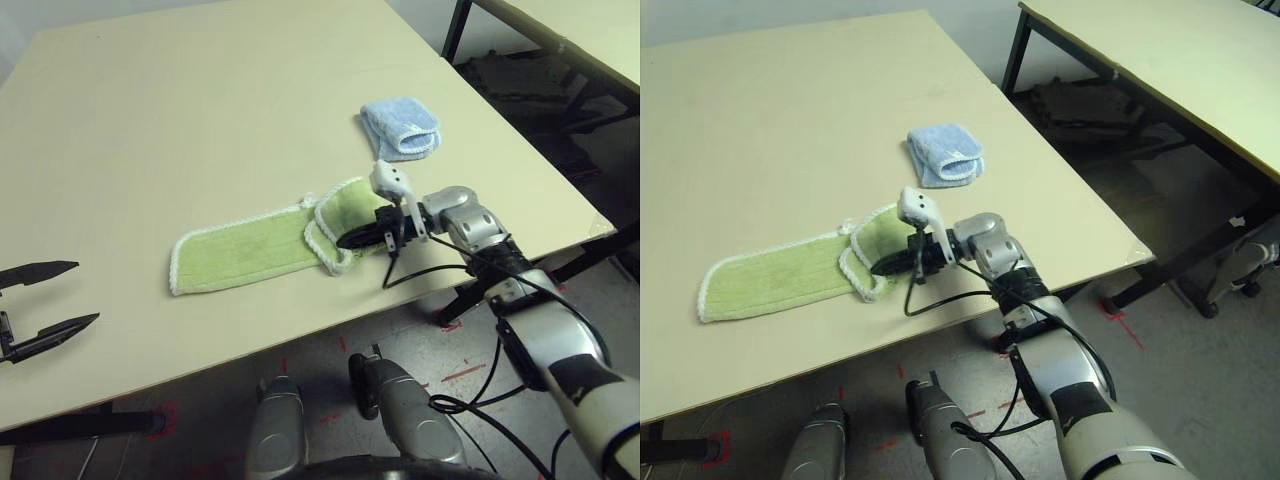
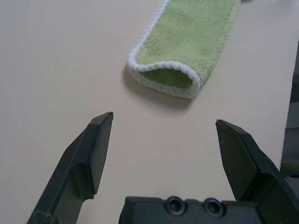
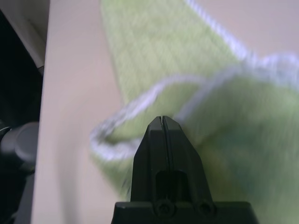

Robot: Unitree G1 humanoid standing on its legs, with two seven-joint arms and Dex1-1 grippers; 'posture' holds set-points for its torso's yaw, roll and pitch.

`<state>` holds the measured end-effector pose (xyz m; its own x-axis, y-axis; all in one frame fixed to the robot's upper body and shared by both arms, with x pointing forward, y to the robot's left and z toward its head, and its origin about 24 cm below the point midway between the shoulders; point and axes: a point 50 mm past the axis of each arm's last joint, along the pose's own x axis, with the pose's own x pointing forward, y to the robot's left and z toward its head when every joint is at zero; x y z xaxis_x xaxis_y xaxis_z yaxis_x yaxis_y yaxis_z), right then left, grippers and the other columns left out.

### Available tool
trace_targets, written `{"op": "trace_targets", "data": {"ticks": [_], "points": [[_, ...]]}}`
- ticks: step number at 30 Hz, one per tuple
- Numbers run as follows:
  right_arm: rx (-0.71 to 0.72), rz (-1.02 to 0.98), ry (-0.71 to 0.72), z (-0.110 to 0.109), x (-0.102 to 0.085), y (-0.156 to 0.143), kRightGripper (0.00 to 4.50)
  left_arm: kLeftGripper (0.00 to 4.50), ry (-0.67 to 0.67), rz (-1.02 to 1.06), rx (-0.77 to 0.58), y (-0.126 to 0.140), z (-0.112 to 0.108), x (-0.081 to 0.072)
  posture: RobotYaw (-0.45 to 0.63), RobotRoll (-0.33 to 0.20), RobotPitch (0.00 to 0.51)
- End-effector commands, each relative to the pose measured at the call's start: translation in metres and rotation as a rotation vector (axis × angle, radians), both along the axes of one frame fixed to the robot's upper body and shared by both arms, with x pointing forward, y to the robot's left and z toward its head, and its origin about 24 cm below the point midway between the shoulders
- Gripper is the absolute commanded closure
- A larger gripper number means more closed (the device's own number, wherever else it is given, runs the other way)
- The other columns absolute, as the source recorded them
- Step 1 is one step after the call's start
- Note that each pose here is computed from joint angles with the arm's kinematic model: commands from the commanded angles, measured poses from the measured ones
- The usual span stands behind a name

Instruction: Fold the towel and set it aside.

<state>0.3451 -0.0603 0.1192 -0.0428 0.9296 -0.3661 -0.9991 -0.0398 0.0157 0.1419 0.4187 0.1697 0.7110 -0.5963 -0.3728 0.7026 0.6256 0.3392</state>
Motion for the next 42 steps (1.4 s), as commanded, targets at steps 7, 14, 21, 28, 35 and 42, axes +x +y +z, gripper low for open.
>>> {"op": "trace_targets", "data": {"ticks": [7, 14, 21, 28, 35, 42], "points": [[-0.002, -0.170, -0.022, 0.003, 0.015, 0.009, 4.45, 0.00, 0.004, 0.013, 0.003, 0.002, -0.002, -0.003, -0.01, 0.000, 0.188], [0.024, -0.292, -0.059, 0.014, 0.030, 0.006, 4.45, 0.00, 0.003, 0.016, -0.001, 0.002, -0.002, -0.001, -0.01, 0.000, 0.185], [0.073, -0.280, -0.050, 0.023, 0.032, 0.010, 4.45, 0.00, -0.001, 0.015, -0.002, 0.001, -0.003, -0.001, -0.01, 0.000, 0.182], [0.164, -0.230, -0.007, 0.035, 0.031, 0.003, 4.45, 0.00, -0.001, 0.019, -0.004, 0.000, -0.004, -0.003, -0.01, 0.000, 0.182], [0.212, -0.221, -0.002, 0.051, 0.036, -0.022, 4.45, 0.00, 0.008, 0.015, -0.008, -0.001, -0.005, -0.005, -0.01, 0.000, 0.181], [0.247, -0.218, -0.038, 0.059, 0.039, -0.044, 4.45, 0.00, 0.011, 0.012, -0.009, -0.002, -0.004, -0.004, -0.02, 0.000, 0.179]]}}
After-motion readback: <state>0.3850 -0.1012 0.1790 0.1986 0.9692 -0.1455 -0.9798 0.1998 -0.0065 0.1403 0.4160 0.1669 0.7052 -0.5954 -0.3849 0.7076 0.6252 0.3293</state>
